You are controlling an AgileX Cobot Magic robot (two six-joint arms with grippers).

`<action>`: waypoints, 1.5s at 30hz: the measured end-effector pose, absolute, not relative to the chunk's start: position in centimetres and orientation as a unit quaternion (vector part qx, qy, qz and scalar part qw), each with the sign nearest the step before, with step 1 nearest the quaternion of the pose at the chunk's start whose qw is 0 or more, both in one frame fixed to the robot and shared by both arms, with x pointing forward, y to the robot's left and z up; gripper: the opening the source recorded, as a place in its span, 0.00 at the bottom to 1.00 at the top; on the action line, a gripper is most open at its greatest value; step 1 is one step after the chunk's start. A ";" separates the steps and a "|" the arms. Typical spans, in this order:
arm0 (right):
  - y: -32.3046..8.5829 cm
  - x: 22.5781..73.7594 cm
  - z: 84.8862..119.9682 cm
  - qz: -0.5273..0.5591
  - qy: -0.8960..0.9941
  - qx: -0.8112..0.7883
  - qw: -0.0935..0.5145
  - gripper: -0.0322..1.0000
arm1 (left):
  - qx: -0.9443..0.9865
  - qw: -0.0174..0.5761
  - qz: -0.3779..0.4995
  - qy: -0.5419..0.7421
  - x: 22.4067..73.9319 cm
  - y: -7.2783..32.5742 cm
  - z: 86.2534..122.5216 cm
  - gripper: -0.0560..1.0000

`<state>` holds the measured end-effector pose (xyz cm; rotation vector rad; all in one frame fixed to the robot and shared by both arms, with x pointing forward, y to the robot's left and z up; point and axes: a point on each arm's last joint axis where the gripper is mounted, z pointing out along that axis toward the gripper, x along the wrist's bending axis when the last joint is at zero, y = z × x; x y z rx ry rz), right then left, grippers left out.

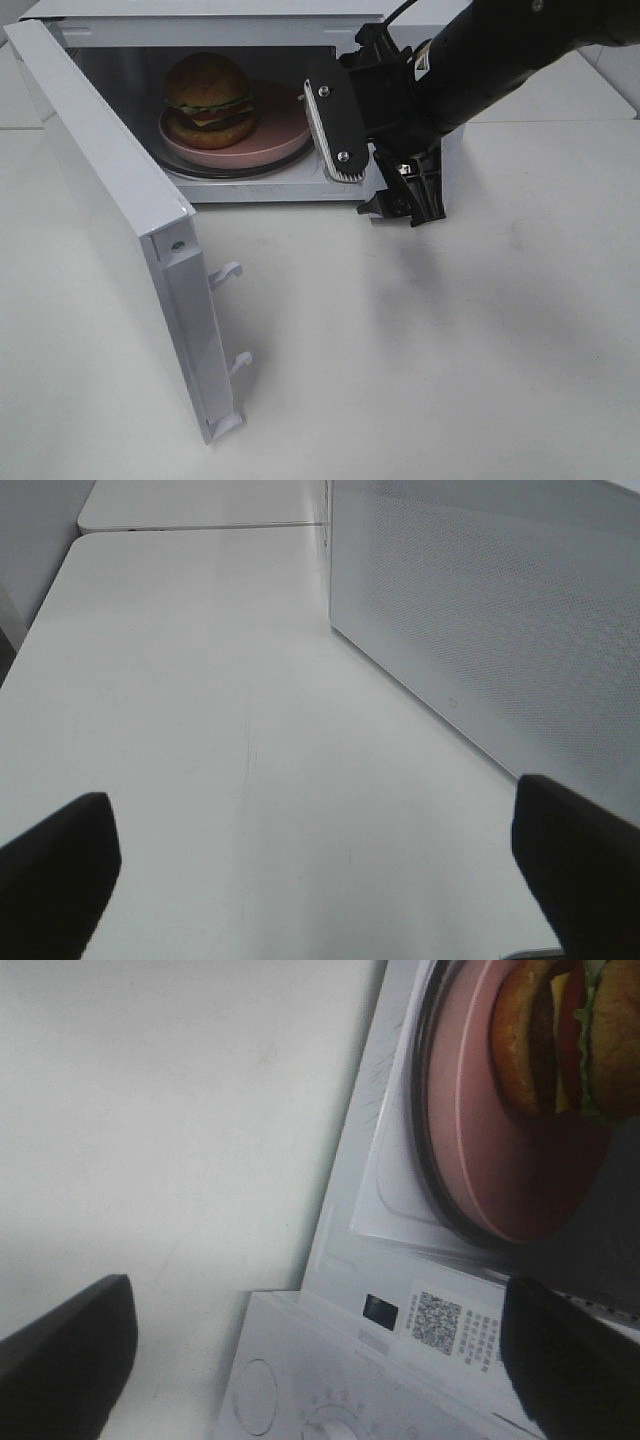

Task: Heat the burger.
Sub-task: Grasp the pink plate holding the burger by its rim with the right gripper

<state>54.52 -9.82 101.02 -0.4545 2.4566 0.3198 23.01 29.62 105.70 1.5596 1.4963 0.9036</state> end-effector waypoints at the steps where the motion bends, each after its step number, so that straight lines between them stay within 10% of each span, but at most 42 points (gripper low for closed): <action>1: -9.5 54.9 100.8 0.121 0.928 -0.173 0.308 0.95 | 0.613 0.389 0.355 0.588 23.0 29.6 105.7 0.99; 45: -1.0 63.9 93.7 0.098 0.934 -0.168 0.300 0.88 | 0.613 0.389 0.355 0.588 23.0 29.6 105.7 0.99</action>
